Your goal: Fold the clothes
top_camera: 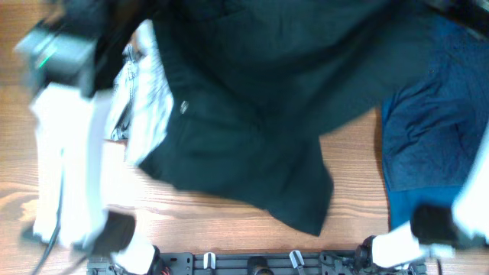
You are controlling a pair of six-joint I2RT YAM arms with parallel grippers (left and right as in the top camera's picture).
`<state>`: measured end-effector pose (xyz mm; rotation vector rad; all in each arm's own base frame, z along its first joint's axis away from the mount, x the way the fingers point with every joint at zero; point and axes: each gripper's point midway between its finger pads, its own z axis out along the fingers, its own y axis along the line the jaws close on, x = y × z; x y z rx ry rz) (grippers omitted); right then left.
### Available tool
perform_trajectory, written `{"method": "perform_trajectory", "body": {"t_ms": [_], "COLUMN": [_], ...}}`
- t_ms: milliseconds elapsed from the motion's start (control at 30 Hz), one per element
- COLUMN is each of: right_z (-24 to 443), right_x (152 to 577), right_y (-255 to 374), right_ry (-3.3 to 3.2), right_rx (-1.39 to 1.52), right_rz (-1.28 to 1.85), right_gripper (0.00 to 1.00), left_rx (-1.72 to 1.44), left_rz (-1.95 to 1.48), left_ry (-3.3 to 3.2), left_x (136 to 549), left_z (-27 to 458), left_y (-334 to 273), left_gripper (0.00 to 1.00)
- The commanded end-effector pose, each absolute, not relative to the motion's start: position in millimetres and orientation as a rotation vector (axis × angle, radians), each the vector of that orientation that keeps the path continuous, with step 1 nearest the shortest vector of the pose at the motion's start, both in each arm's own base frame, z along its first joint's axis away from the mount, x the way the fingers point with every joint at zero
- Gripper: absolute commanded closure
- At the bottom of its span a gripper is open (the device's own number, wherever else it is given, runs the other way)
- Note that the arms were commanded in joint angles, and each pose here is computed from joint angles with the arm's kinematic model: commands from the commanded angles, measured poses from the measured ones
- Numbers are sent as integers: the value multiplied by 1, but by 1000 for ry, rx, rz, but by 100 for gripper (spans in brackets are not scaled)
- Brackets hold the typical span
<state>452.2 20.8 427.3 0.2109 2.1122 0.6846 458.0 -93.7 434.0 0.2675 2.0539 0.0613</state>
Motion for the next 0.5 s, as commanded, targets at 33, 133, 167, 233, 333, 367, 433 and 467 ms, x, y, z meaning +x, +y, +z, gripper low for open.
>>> {"method": "perform_trajectory", "body": {"t_ms": [33, 133, 167, 233, 333, 367, 433, 467], "right_z": [285, 238, 234, 241, 265, 272, 306, 317], "right_x": [556, 588, 590, 588, 556, 544, 499, 487], "right_y": [62, 57, 47, 20, -35, -47, -79, -82], "right_ry": [2305, 2315, 2315, 2299, 2309, 2314, 2313, 2308], "right_rx": [138, 158, 177, 212, 362, 400, 452, 450], "right_rz": [779, 807, 801, 769, 739, 729, 673, 659], "right_gripper": [96, 40, 20, 7, 7, 7, 10, 10], "left_rx": [238, 183, 176, 141, 108, 104, 98, 101], "left_rz": [66, 80, 86, 132, 160, 164, 172, 167], "left_ry": [2277, 2347, 2361, 2366, 2418, 2435, 2520, 2534], "left_x": [552, 587, 587, 583, 551, 542, 501, 490], "left_z": [298, 236, 231, 237, 259, 263, 276, 281], "left_y": [-89, -75, -70, -54, -30, -27, -15, -15], "left_gripper": [66, 0, 0, 0, 0, 0, 0, 0]}}
